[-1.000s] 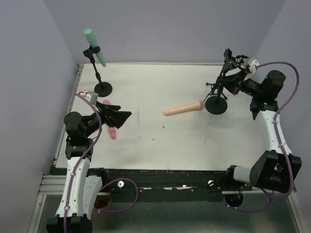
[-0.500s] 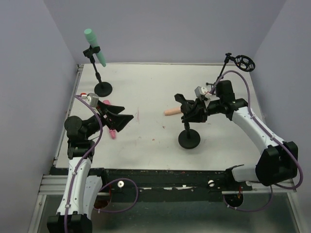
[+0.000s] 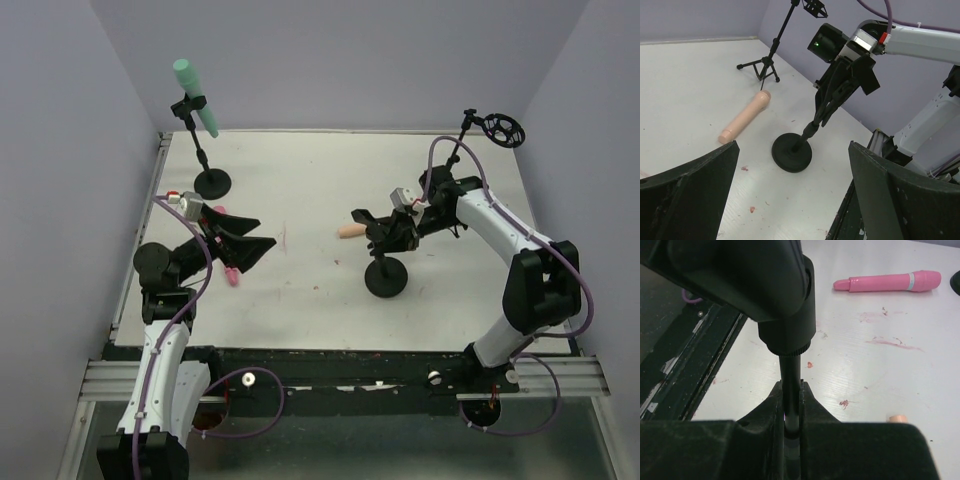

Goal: Attach the microphones to the stand

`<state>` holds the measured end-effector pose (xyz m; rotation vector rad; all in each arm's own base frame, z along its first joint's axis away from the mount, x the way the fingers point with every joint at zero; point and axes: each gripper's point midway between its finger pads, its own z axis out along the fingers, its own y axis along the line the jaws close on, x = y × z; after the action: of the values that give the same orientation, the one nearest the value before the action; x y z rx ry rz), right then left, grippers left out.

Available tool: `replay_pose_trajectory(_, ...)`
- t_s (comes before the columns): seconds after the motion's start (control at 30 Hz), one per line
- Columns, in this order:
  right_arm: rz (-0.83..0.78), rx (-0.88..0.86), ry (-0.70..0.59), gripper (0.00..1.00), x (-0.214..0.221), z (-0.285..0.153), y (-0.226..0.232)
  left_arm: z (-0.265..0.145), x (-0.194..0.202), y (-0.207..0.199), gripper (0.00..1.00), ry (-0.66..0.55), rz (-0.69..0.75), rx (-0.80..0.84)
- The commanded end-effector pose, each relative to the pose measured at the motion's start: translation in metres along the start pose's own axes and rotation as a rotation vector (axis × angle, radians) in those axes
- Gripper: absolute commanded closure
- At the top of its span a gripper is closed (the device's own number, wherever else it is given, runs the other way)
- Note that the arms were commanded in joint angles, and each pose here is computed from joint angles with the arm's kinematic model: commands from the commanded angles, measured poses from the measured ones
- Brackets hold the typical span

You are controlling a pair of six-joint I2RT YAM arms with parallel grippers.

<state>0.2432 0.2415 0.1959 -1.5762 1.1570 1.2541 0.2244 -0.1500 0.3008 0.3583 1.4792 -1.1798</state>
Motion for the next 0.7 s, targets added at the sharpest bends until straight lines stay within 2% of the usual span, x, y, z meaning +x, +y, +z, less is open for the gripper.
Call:
replay_pose_trajectory(0.0,-0.016,-0.035,0.005,0.91,0.010,0.004,0.011,0.000,0.002,-0.007,0.02,0.008,0.016,0.041)
replay_pose_trajectory(0.1,0.008,-0.021,0.019,0.88,0.020,0.001,0.012,0.000,0.004,-0.008,0.02,0.010,0.017,0.045)
replay_pose_trajectory(0.2,0.017,0.004,0.020,0.76,0.021,-0.006,0.010,0.000,0.005,-0.008,0.02,0.012,0.016,0.048)
replay_pose_trajectory(0.53,0.073,0.081,0.014,0.60,0.020,-0.030,0.010,0.000,0.006,-0.013,0.02,0.013,0.027,0.062)
replay_pose_trajectory(0.67,0.132,0.125,0.029,0.48,0.027,-0.043,0.011,0.000,0.005,-0.016,0.02,0.011,0.039,0.066)
